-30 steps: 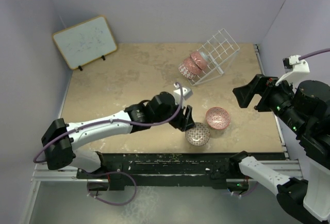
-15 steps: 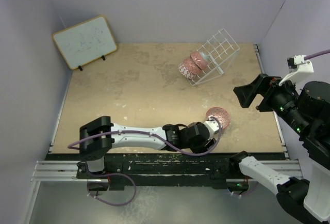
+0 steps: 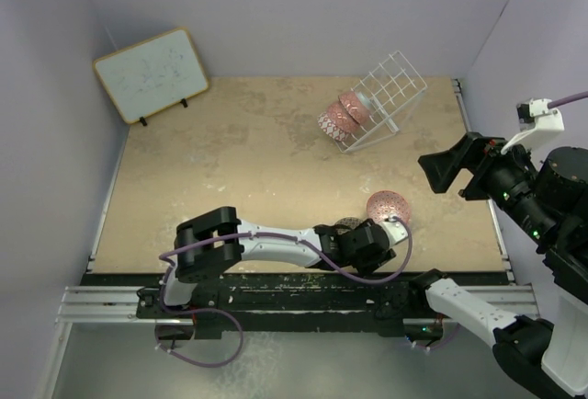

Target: Load the bowls into the dish rack

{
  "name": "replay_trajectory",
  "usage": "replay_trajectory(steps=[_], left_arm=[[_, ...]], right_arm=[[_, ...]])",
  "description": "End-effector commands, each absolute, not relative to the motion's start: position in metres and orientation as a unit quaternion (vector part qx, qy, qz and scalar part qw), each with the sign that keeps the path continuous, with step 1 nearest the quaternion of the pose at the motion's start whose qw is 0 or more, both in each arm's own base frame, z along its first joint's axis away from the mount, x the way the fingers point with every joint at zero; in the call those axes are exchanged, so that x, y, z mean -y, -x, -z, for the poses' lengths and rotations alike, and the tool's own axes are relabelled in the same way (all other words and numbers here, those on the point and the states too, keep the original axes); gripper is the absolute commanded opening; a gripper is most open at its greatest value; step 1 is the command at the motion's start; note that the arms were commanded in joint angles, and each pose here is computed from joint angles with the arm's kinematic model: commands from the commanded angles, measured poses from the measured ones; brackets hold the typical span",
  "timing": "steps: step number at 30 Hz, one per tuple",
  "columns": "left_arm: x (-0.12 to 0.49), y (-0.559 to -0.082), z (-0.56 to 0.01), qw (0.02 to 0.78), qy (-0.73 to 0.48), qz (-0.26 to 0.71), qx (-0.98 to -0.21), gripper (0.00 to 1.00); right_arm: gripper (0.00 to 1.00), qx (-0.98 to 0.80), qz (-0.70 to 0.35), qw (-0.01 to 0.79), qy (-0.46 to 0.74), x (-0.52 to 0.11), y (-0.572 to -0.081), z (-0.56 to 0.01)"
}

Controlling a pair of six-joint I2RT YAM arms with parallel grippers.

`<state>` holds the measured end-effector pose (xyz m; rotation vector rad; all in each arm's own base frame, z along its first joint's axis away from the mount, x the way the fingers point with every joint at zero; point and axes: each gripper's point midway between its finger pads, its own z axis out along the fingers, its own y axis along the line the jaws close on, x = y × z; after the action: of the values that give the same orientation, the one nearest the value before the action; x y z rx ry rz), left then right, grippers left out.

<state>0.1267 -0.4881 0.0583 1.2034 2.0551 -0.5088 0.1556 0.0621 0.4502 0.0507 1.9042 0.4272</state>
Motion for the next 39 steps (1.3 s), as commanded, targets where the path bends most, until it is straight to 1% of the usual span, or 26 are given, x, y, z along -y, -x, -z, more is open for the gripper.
replay_trajectory(steps=[1, 3, 7, 15, 18, 21, 24, 25, 26, 29, 32, 39], left_arm=[[0.505, -0.136, -0.078, 0.382, -0.462, 0.201, -0.775, 0.59], [0.503, -0.137, -0.076, 0.384, -0.461, 0.195, -0.776, 0.51], [0.499, -0.139, -0.071, 0.382, -0.46, 0.184, -0.78, 0.4], [0.488, -0.141, -0.056, 0.377, -0.457, 0.164, -0.789, 0.38], [0.483, -0.143, -0.057, 0.38, -0.457, 0.155, -0.789, 0.31], [0.481, -0.144, -0.053, 0.378, -0.46, 0.148, -0.79, 0.22], [0.479, -0.142, -0.046, 0.371, -0.465, 0.143, -0.791, 0.18], [0.479, -0.142, -0.044, 0.368, -0.466, 0.142, -0.792, 0.06], [0.478, -0.142, -0.043, 0.368, -0.466, 0.14, -0.793, 0.0], [0.476, -0.145, -0.05, 0.376, -0.459, 0.136, -0.793, 0.0], [0.469, -0.155, -0.071, 0.388, -0.446, 0.121, -0.798, 0.0], [0.458, -0.185, -0.153, 0.425, -0.391, 0.168, -0.799, 0.0]], right_arm=[[0.96, -0.798, -0.179, 0.574, -0.028, -0.057, -0.154, -0.459], [0.96, -0.797, -0.178, 0.576, -0.03, -0.056, -0.153, -0.46], [0.96, -0.796, -0.178, 0.577, -0.032, -0.055, -0.152, -0.46], [0.96, -0.794, -0.184, 0.578, -0.033, -0.055, -0.15, -0.462], [0.95, -0.793, -0.184, 0.579, -0.035, -0.055, -0.148, -0.462], [0.95, -0.793, -0.186, 0.579, -0.035, -0.055, -0.149, -0.463], [0.95, -0.792, -0.187, 0.581, -0.036, -0.055, -0.148, -0.464], [0.95, -0.792, -0.187, 0.58, -0.036, -0.055, -0.148, -0.464], [0.95, -0.791, -0.187, 0.581, -0.037, -0.055, -0.148, -0.465], [0.95, -0.79, -0.187, 0.583, -0.037, -0.054, -0.147, -0.466], [0.94, -0.789, -0.185, 0.584, -0.039, -0.052, -0.146, -0.467], [0.94, -0.788, -0.184, 0.586, -0.042, -0.05, -0.143, -0.467]])
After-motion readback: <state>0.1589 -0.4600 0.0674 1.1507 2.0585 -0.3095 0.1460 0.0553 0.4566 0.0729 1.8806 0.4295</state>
